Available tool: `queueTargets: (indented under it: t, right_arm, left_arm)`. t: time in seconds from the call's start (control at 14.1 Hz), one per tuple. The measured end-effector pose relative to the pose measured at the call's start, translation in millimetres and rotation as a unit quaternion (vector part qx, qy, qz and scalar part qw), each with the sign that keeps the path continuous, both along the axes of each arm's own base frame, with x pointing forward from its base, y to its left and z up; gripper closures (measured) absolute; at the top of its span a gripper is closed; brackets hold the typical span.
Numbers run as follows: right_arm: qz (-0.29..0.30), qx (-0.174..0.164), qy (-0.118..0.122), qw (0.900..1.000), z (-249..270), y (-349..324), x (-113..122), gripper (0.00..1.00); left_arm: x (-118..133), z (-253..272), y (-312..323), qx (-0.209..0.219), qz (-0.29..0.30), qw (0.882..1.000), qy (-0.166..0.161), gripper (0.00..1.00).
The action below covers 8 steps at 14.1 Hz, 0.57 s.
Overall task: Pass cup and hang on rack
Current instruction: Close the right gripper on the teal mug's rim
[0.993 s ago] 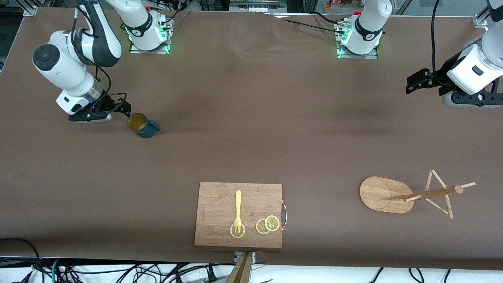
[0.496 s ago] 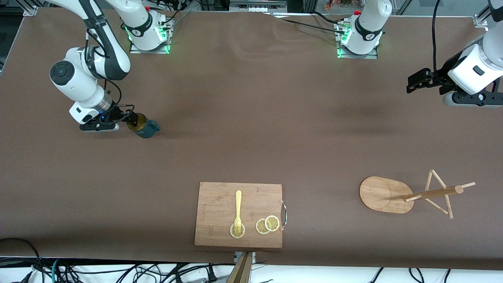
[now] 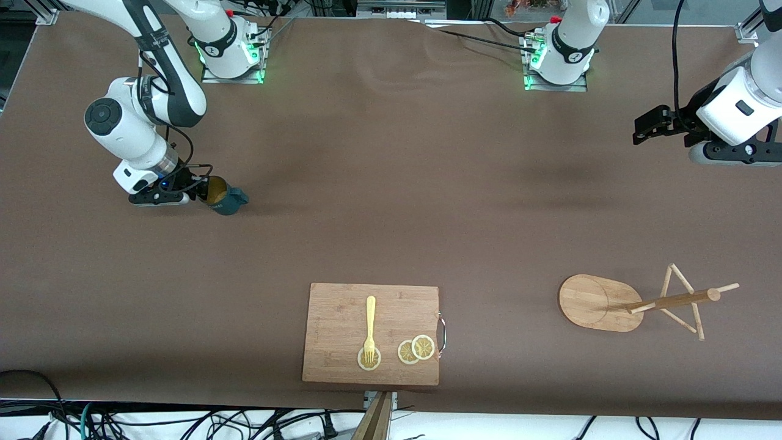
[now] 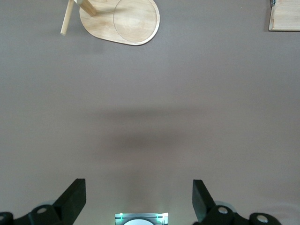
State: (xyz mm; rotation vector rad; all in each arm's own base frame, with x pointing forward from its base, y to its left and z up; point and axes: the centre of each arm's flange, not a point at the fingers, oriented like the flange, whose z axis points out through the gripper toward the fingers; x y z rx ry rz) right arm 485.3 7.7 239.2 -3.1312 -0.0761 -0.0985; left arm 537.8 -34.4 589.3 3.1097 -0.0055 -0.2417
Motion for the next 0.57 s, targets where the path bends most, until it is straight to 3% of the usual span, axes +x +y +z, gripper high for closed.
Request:
queueTargets:
  t: [0.07, 0.14, 0.43, 0.57]
  right_arm:
    - [-0.002, 0.0, 0.0, 1.0, 0.0, 0.0, 0.0, 0.91]
    - [-0.005, 0.001, 0.0, 1.0, 0.3, 0.0, 0.0, 0.96]
    - [-0.025, 0.004, 0.016, 1.0, 7.0, 18.5, 2.2, 0.96]
    - [-0.042, 0.007, 0.033, 0.999, 25.6, 47.8, 9.6, 0.96]
  left_arm:
    - [-0.4, -0.3, 0.2, 0.001, 0.0, 1.0, 0.002, 0.0]
    - [-0.9, -0.1, 0.2, 0.001, 0.0, 1.0, 0.003, 0.0]
    - [-2.4, 10.2, 2.0, 0.001, 0.001, 1.0, 0.001, 0.0]
    - [-4.0, 2.2, 3.8, 0.003, 0.002, 1.0, 0.026, 0.0]
